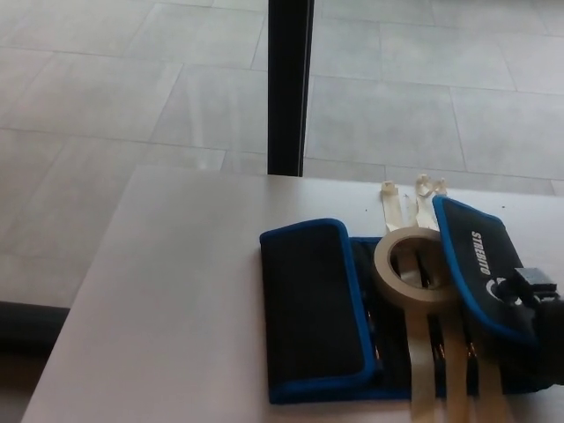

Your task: The robot uses its right hand to open a black folded toolkit cover kept in the middle of the desk

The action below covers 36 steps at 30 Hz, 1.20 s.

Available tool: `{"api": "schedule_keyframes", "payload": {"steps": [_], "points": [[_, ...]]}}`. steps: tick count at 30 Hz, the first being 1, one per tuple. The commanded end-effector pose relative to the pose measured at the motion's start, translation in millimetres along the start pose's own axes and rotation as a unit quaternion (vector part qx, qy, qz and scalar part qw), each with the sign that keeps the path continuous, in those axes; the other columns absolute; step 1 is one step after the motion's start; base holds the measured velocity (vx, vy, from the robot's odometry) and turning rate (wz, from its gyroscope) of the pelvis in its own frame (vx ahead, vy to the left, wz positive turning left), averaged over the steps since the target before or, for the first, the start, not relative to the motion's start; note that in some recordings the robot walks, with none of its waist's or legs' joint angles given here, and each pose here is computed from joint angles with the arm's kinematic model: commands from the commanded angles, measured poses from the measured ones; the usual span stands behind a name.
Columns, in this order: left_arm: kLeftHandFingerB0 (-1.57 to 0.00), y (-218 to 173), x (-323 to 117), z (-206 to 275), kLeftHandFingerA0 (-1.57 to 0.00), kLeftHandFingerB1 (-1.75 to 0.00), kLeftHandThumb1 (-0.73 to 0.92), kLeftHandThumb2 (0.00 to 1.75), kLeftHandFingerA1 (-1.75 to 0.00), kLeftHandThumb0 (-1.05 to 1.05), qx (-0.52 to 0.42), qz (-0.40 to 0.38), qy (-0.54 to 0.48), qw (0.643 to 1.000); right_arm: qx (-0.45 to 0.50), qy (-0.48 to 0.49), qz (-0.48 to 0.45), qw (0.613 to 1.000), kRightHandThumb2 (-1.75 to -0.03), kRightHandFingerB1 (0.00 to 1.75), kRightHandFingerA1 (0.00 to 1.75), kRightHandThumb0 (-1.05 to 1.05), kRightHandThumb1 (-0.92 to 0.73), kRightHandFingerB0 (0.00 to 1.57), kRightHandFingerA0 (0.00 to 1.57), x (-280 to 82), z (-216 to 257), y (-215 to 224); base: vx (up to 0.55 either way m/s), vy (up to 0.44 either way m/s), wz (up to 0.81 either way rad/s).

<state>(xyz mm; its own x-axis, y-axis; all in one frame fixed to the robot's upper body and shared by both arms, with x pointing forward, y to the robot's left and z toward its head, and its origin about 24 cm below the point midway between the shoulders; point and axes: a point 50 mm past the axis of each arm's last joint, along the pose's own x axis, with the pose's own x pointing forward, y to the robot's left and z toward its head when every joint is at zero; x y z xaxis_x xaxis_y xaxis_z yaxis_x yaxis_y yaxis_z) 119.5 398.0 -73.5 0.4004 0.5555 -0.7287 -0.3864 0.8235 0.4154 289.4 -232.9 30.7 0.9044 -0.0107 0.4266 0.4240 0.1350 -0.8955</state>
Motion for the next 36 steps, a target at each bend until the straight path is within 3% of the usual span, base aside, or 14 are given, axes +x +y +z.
{"api": "schedule_keyframes", "payload": {"steps": [1,6,11,18,25,26,27,28,30,31,32,33,34,36], "points": [[-1.21,11.5,-1.0,3.1,-1.35,-1.28,-0.29,0.85,-1.35,-0.32,0.01,0.002,0.001,1.0,0.226,0.33,-0.153,0.904,-0.85,0.9,1.64,-0.26,-0.68,0.87,0.93,-2.8,-42.6,-14.6,0.0,0.0,0.0],[-1.22,13.1,-1.2,2.0,-1.4,-1.28,-0.28,0.85,-1.35,-0.3,0.009,0.006,0.003,1.0,0.327,0.464,-0.21,0.796,-0.82,0.9,1.64,-0.22,-0.73,0.84,0.84,-8.2,-76.9,-27.1,0.0,0.0,0.0],[-1.22,14.7,-1.4,4.0,-1.35,-1.29,-0.28,0.87,-1.35,-0.32,0.02,0.005,0.0,1.0,0.379,0.544,-0.25,0.706,-0.77,0.82,1.03,-0.31,-0.69,0.78,0.5,-30.0,-118.2,-44.3,0.0,0.0,0.0],[-1.2,16.3,-1.4,4.4,-1.36,-1.29,-0.3,0.86,-1.36,-0.33,0.013,0.007,0.001,1.0,0.367,0.593,-0.243,0.674,-0.94,1.05,1.26,-0.43,-0.6,0.77,0.43,-55.9,-158.0,-63.6,0.0,0.0,0.0],[-1.19,17.6,-1.8,3.7,-1.34,-1.28,-0.29,0.85,-1.35,-0.33,0.018,0.007,0.0,1.0,0.435,0.68,-0.302,0.507,-1.17,1.23,1.38,-0.37,-0.35,0.92,1.06,-96.1,-189.6,-70.6,0.0,0.0,0.0],[-1.19,17.4,-1.7,4.1,-1.34,-1.28,-0.29,0.86,-1.35,-0.33,0.015,0.007,0.0,1.0,0.456,0.691,-0.317,0.463,-1.09,0.6,1.47,-0.46,-0.61,0.0,0.56,-103.4,-189.9,-68.2,0.0,0.0,0.0],[-1.19,17.4,-1.7,4.3,-1.34,-1.28,-0.29,0.86,-1.35,-0.33,0.015,0.007,0.0,1.0,0.471,0.695,-0.323,0.437,-1.09,0.6,1.47,-0.46,-0.61,0.0,0.56,-106.1,-189.1,-67.2,0.0,0.0,0.0],[-1.19,17.9,-1.8,4.9,-1.35,-1.28,-0.29,0.86,-1.35,-0.33,0.014,0.006,-0.001,1.0,0.48,0.696,-0.318,0.429,-1.04,0.14,1.6,-0.49,-0.71,0.0,0.27,-107.1,-188.1,-65.6,0.0,0.0,0.0],[-1.19,18.0,-1.8,5.0,-1.35,-1.28,-0.29,0.86,-1.35,-0.33,0.014,0.005,-0.001,1.0,0.481,0.696,-0.318,0.427,-1.04,0.14,1.6,-0.49,-0.71,0.0,0.27,-107.3,-188.2,-65.6,0.0,0.0,0.0],[-1.19,17.6,-1.7,4.8,-1.34,-1.28,-0.29,0.86,-1.35,-0.33,0.019,0.007,-0.001,1.0,0.49,0.699,-0.325,0.406,-1.09,0.28,0.82,-0.46,-0.66,0.0,0.0,-111.8,-188.2,-62.8,0.0,0.0,0.0],[-1.19,17.2,-1.7,4.6,-1.34,-1.28,-0.29,0.86,-1.35,-0.33,0.019,0.007,-0.001,1.0,0.491,0.699,-0.326,0.406,-1.09,0.28,0.82,-0.46,-0.66,0.0,0.0,-111.6,-188.4,-63.4,0.0,0.0,0.0],[-1.18,17.2,-1.7,4.3,-1.34,-1.27,-0.29,0.85,-1.33,-0.32,0.024,0.007,0.0,1.0,0.479,0.702,-0.301,0.433,-1.03,0.52,0.42,-0.55,-0.69,0.0,0.0,-115.9,-187.9,-62.6,0.0,0.0,0.0],[-1.18,17.4,-1.7,5.3,-1.33,-1.27,-0.29,0.85,-1.34,-0.32,0.024,0.006,-0.002,1.0,0.481,0.7,-0.292,0.439,-0.97,0.19,0.32,-0.59,-0.8,0.0,0.0,-115.3,-188.0,-64.5,0.0,0.0,0.0],[-1.17,17.8,-1.5,7.6,-1.33,-1.27,-0.3,0.86,-1.35,-0.33,0.021,0.007,-0.003,1.0,0.484,0.689,-0.292,0.454,-0.95,0.07,1.29,-0.61,-0.81,0.0,0.06,-110.5,-192.8,-74.3,0.0,0.0,0.0]]}}
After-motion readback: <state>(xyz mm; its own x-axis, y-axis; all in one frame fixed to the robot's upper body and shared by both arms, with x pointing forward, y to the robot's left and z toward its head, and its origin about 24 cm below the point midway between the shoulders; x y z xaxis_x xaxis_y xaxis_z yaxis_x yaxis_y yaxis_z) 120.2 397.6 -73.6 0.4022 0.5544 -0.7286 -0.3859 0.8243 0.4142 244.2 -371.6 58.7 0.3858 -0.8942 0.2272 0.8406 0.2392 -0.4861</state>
